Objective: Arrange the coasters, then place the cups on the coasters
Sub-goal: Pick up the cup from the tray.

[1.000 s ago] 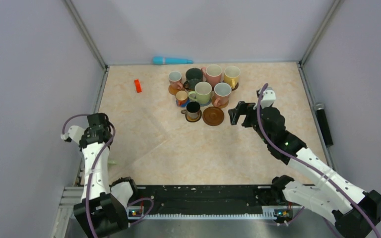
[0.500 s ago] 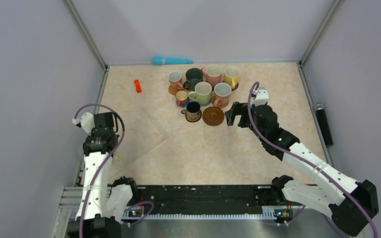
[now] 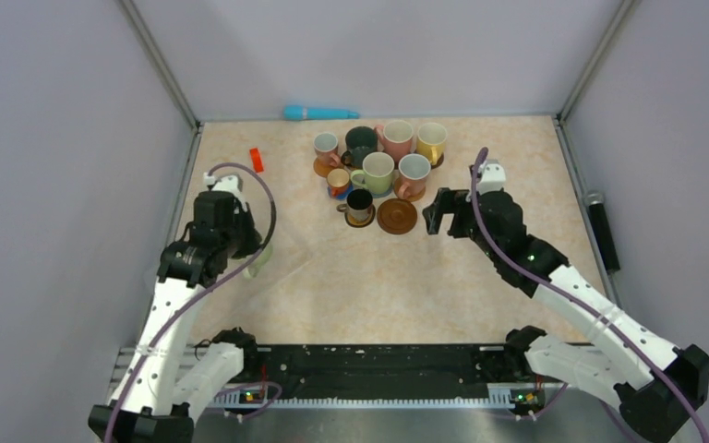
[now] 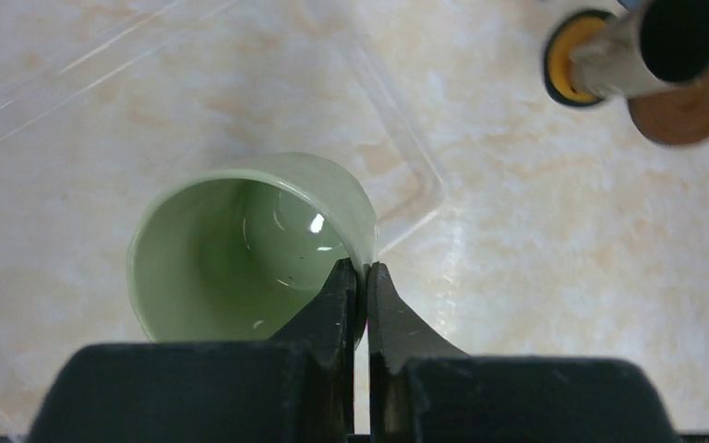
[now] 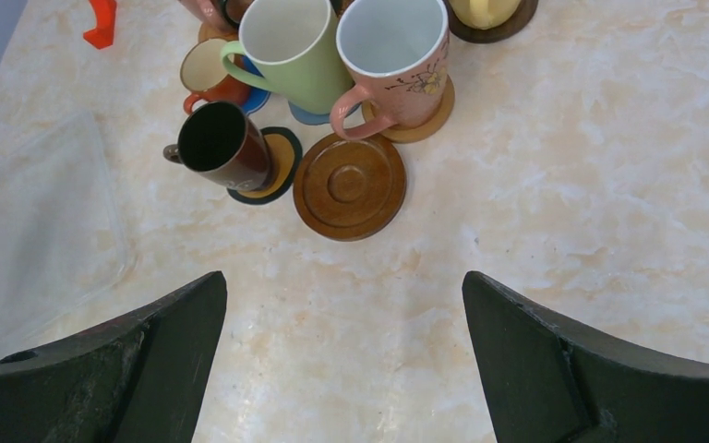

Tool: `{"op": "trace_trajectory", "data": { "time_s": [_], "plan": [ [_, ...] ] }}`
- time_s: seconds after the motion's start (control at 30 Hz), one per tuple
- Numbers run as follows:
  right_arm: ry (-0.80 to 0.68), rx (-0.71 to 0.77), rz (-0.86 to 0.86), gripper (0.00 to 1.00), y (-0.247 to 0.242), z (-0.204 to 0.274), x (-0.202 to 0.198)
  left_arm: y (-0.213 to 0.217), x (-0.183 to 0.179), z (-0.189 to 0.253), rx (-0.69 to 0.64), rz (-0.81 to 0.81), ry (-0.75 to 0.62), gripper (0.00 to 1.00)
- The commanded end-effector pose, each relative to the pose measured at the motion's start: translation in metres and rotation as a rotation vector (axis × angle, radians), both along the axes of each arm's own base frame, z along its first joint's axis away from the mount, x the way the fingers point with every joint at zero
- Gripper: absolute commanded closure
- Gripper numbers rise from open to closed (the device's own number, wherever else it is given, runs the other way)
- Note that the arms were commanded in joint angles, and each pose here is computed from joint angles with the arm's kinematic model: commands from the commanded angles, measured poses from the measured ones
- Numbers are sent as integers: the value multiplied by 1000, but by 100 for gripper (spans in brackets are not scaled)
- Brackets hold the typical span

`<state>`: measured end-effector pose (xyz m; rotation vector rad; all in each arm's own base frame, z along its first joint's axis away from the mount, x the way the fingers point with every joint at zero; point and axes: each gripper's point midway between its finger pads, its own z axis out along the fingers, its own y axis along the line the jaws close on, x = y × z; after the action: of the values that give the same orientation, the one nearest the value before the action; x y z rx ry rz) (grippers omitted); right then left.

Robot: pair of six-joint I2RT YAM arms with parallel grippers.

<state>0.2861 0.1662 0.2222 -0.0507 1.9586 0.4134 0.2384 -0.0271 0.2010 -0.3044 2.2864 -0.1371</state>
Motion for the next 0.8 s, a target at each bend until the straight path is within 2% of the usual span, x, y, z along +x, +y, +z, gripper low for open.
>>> {"op": "trace_trajectory", "data": {
  "time_s": [0.0,0.1,0.2,0.3,0.43,0.67,0.77],
  "plan": [
    [27,83,19,2,1,11,-16,-58,5,37,-33,-313,-128,100],
    [62,159,57,3,9,2,-29,-92,2,45,-70,-463,-174,100],
    [82,181,52,3,9,-4,-33,-115,-3,45,-39,-568,-182,100],
    [116,182,69,3,13,-9,-35,-138,-9,39,33,-683,-183,100],
    [160,215,139,8,30,-6,-39,-180,-28,20,195,-886,-228,100],
    [260,280,350,41,75,-3,-48,-239,-53,11,412,-1118,-316,100],
    [318,335,444,48,95,-5,-55,-256,-59,9,471,-1181,-325,100]
  ]
}}
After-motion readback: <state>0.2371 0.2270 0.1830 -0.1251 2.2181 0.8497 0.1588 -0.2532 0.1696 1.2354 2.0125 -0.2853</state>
